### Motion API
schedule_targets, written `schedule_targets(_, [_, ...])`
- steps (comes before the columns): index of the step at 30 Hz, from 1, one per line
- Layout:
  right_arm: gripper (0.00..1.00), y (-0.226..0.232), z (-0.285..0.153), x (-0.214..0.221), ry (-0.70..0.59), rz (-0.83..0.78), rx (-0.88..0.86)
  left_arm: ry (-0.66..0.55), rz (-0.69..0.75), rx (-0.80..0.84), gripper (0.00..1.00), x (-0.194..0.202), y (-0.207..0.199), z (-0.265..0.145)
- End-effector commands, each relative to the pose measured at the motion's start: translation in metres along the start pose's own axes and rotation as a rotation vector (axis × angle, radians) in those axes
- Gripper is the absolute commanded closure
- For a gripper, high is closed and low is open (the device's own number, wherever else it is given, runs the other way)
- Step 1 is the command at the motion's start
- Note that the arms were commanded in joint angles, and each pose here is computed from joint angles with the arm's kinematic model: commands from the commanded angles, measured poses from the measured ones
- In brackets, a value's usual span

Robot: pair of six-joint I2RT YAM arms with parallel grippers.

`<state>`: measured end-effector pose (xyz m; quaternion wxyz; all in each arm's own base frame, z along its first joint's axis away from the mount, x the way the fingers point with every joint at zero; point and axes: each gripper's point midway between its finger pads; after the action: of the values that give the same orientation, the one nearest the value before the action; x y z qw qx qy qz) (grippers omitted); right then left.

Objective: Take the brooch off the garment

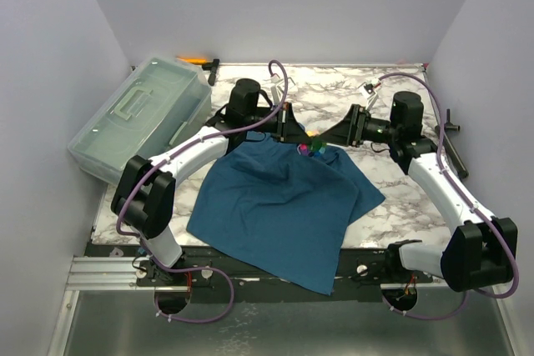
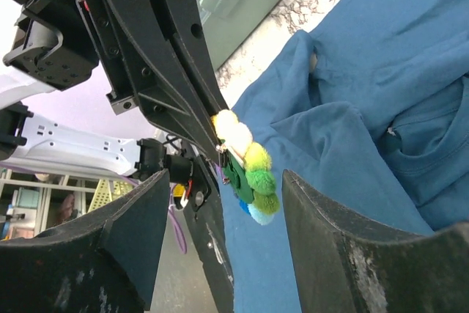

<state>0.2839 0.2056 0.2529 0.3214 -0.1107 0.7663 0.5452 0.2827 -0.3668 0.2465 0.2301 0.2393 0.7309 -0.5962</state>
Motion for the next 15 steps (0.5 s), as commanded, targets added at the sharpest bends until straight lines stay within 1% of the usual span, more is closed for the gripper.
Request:
schedule_targets(1, [0.35, -0.004, 0.005, -0.003, -0.018, -0.009, 0.022, -0.036, 0.072, -0.011, 1.00, -0.014, -0.016, -0.001])
schedule_targets(9, [0.39, -0.007, 0.008, 0.004, 0.005, -0.035, 0.048, -0.033, 0.071, -0.020, 1.00, -0.015, -0.014, 0.002])
schedule_targets(15, [0.45, -0.016, 0.011, 0.005, 0.006, -0.044, 0.095, -0.029, 0.077, -0.016, 1.00, -0.014, -0.015, 0.003])
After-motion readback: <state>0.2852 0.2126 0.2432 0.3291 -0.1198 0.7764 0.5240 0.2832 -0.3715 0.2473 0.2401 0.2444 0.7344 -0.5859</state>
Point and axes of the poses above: each gripper's point midway between its finger pads, its own z axis out along the fingers, its own y axis along the line the jaws close on, x = y × z
